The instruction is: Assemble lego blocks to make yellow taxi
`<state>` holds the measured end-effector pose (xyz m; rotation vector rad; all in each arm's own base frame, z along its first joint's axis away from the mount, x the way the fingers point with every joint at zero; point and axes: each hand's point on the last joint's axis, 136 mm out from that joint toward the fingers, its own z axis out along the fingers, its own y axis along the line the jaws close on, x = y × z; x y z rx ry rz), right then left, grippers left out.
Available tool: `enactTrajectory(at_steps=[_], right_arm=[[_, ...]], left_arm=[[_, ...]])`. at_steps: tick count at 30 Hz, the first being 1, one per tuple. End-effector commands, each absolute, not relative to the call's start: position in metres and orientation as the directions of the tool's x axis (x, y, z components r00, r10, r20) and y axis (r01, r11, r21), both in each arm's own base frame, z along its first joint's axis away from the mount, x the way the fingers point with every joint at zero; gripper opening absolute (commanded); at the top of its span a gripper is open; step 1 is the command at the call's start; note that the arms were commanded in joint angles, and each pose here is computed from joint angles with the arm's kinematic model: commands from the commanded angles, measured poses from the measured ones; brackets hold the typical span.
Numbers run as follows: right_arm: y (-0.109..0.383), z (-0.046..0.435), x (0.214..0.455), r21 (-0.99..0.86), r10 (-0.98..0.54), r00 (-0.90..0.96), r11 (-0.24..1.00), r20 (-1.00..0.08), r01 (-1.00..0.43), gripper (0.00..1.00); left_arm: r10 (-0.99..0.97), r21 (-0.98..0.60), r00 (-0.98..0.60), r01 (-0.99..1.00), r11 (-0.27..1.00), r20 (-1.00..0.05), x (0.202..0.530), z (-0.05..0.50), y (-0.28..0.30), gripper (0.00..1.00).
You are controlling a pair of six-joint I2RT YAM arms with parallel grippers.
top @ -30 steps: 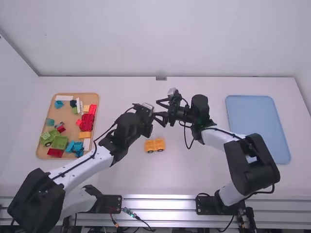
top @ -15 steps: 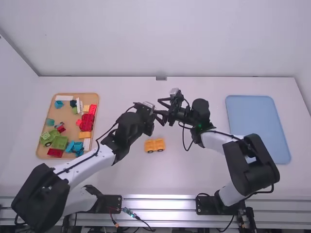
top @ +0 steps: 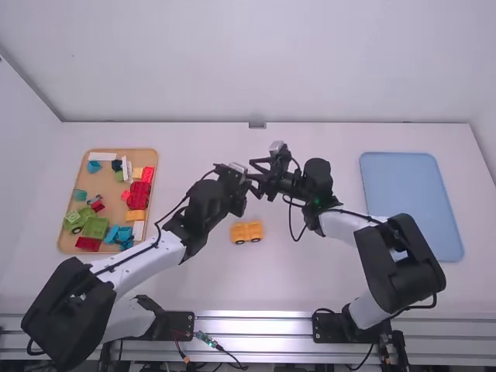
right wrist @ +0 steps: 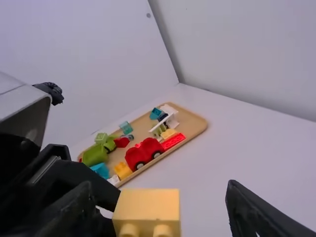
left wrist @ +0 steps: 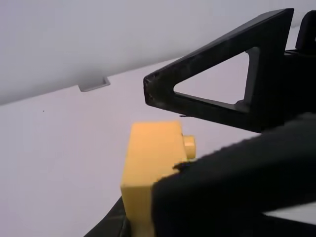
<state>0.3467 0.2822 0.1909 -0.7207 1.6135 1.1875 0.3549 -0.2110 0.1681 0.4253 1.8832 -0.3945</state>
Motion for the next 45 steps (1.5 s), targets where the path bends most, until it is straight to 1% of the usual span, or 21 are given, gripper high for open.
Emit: enactTrajectory(at_steps=[1,5,14,17,19,23,28,34,35,38,40,41,42,44,45], right_arm=[[0.295,0.178,0.323,0.377,0.024,-0.384,0.262,-0.923,-0.888,0.68],[0.295,0.177,0.322,0.383,0.02,-0.392,0.262,-0.92,-0.886,0.63],[0.298,0.175,0.319,0.387,0.011,-0.398,0.255,-0.918,-0.886,0.63],[0.3,0.174,0.317,0.388,0.008,-0.399,0.251,-0.917,-0.887,0.61],[0.301,0.174,0.316,0.39,0.006,-0.401,0.248,-0.916,-0.887,0.56],[0.3,0.17,0.316,0.404,-0.001,-0.418,0.256,-0.909,-0.878,0.47],[0.301,0.17,0.315,0.407,-0.004,-0.422,0.253,-0.907,-0.878,0.42],[0.301,0.169,0.315,0.41,-0.006,-0.425,0.25,-0.905,-0.877,0.3],[0.301,0.169,0.315,0.411,-0.007,-0.426,0.251,-0.905,-0.876,0.31],[0.301,0.168,0.315,0.413,-0.008,-0.429,0.253,-0.903,-0.875,0.27],[0.301,0.168,0.315,0.413,-0.008,-0.429,0.252,-0.903,-0.875,0.2],[0.301,0.168,0.315,0.413,-0.008,-0.429,0.252,-0.903,-0.875,0.18],[0.3,0.168,0.315,0.413,-0.007,-0.428,0.256,-0.904,-0.874,0.17],[0.3,0.168,0.317,0.412,-0.005,-0.428,0.263,-0.904,-0.872,0.11],[0.3,0.168,0.318,0.411,-0.002,-0.428,0.27,-0.904,-0.871,0.1]], left_arm=[[0.054,-0.091,-0.253,0.528,0.844,-0.966,0.354,0.198,-0.227,0.02],[0.061,-0.072,-0.232,0.525,0.848,-0.971,0.356,0.201,-0.225,0.02],[0.081,-0.049,-0.216,0.536,0.843,-0.973,0.356,0.202,-0.226,0.02],[0.082,-0.048,-0.216,0.535,0.843,-0.973,0.356,0.202,-0.226,0.02],[0.086,-0.045,-0.217,0.536,0.843,-0.972,0.356,0.201,-0.226,0.02],[0.149,0.019,-0.178,0.579,0.815,-0.973,0.352,0.2,-0.231,0.02],[0.145,0.019,-0.168,0.586,0.81,-0.975,0.352,0.203,-0.232,0.01],[0.138,0.022,-0.156,0.582,0.813,-0.978,0.353,0.206,-0.232,0.02],[0.136,0.021,-0.155,0.582,0.813,-0.978,0.353,0.207,-0.232,0.02],[0.132,0.024,-0.152,0.563,0.826,-0.98,0.356,0.208,-0.229,0.02],[0.125,0.021,-0.158,0.538,0.843,-0.979,0.359,0.208,-0.224,0.02],[0.126,0.021,-0.158,0.538,0.843,-0.979,0.359,0.208,-0.224,0.02],[0.125,0.02,-0.158,0.539,0.842,-0.979,0.358,0.208,-0.225,0.07],[0.127,0.02,-0.161,0.541,0.841,-0.979,0.358,0.207,-0.225,0.41],[0.129,0.02,-0.165,0.541,0.841,-0.978,0.358,0.206,-0.225,0.73]])
